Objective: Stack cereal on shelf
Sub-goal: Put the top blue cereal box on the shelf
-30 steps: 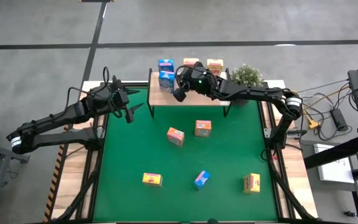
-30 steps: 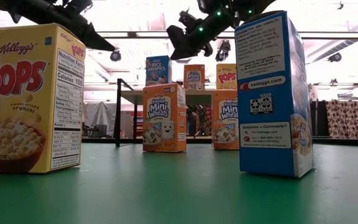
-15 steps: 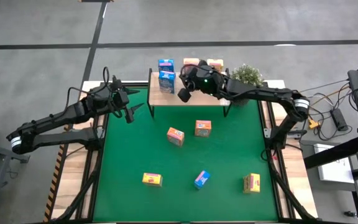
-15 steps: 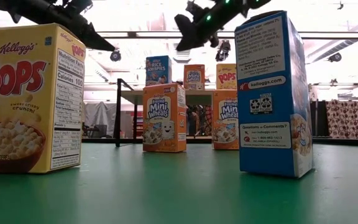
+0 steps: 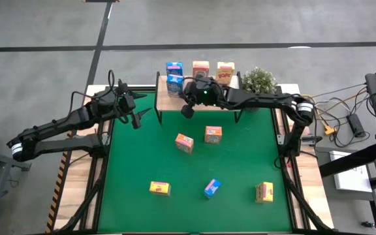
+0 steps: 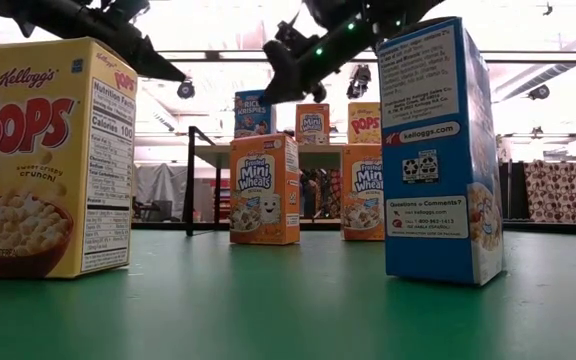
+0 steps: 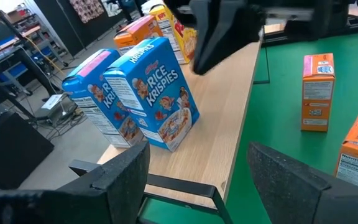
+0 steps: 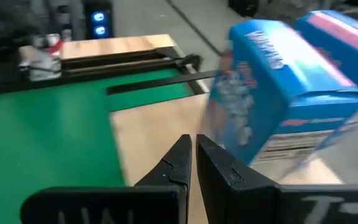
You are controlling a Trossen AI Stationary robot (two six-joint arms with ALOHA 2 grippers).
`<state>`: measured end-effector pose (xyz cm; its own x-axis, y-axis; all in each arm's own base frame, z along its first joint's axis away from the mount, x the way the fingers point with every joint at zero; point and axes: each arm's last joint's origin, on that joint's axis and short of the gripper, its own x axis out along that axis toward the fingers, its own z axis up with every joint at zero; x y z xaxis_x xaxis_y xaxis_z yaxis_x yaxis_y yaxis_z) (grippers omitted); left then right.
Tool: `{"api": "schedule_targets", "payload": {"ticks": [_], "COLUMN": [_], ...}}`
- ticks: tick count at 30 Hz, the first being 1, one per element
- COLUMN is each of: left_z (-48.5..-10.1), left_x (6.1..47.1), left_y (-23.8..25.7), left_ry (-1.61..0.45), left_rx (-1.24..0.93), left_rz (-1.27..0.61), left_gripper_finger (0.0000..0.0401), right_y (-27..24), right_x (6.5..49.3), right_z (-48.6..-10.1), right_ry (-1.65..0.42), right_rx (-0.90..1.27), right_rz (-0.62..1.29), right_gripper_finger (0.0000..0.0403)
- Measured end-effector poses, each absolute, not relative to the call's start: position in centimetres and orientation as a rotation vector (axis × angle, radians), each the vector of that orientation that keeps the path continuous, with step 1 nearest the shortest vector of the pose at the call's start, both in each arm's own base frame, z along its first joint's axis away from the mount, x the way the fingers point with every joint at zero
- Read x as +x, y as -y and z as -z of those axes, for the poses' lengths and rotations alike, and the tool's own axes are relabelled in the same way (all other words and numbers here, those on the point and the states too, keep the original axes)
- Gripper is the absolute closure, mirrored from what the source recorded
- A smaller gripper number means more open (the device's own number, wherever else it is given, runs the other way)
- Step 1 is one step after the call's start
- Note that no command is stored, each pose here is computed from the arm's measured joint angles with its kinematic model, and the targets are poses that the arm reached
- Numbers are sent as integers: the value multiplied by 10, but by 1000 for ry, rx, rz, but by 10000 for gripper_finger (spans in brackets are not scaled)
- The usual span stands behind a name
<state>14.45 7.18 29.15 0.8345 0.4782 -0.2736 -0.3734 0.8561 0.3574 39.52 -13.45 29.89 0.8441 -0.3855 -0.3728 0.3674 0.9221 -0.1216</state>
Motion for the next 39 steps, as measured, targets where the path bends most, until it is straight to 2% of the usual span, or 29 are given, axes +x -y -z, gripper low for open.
{"api": "schedule_targets", "payload": {"ticks": [5, 18, 22, 27, 39], "left_z": [-291, -291, -291, -291, -291], "left_x": [145, 145, 145, 145, 145], "left_y": [-72, -72, -72, -72, -72], "left_ry": [-368, -368, -368, -368, -373], "left_rx": [298, 298, 298, 298, 312], "left_rz": [-457, -457, -457, -457, -454], "left_gripper_finger": [149, 149, 149, 149, 149], "right_y": [141, 138, 140, 156, 163], "right_x": [395, 390, 382, 380, 387], "right_z": [-296, -296, -300, -302, -303], "right_ry": [-418, -479, -530, -479, -379], "right_rx": [-103, -96, -47, -40, -40], "right_rz": [513, 509, 586, 728, 718], "right_gripper_finger": [390, 390, 390, 390, 390]}}
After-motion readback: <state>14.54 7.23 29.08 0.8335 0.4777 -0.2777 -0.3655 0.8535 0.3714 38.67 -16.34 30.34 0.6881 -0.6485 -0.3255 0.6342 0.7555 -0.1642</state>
